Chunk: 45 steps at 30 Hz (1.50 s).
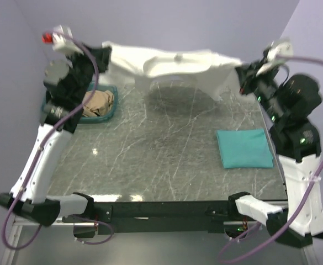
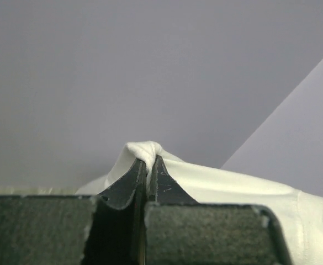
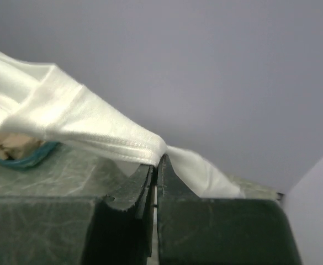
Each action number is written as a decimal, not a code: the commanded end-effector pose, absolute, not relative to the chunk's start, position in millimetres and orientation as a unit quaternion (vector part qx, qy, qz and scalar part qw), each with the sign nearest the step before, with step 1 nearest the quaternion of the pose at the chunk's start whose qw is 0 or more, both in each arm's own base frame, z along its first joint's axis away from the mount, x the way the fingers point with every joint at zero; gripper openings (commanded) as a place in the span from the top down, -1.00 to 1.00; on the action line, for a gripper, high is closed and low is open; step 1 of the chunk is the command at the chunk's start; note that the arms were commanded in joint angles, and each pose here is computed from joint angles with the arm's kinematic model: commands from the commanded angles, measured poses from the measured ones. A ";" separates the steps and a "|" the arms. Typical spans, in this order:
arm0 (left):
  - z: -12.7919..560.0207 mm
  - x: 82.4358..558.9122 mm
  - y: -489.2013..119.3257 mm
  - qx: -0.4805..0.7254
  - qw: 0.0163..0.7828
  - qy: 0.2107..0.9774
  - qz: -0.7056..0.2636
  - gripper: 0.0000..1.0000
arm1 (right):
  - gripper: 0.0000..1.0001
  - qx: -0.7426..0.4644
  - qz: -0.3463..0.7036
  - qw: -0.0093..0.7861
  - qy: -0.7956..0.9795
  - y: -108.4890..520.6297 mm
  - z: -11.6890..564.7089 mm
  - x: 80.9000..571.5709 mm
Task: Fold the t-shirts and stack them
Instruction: Flatten the tshirt out
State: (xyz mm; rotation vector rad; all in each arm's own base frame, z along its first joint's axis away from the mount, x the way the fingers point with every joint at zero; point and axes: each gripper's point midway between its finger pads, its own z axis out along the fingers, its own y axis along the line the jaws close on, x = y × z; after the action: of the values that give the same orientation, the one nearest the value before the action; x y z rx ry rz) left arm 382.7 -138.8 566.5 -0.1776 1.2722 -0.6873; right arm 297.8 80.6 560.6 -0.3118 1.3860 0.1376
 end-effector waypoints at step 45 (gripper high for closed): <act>66.3 245.4 -114.8 -0.313 0.307 0.885 -0.155 -0.99 | -0.90 -0.043 0.100 0.381 0.918 164.9 170.4 409.1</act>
State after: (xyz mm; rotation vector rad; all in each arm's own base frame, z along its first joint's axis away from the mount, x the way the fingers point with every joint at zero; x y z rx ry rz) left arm 241.0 -114.2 66.6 -0.7897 2.3765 -0.4004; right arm 371.7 177.3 161.4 -0.1226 2.3829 0.3236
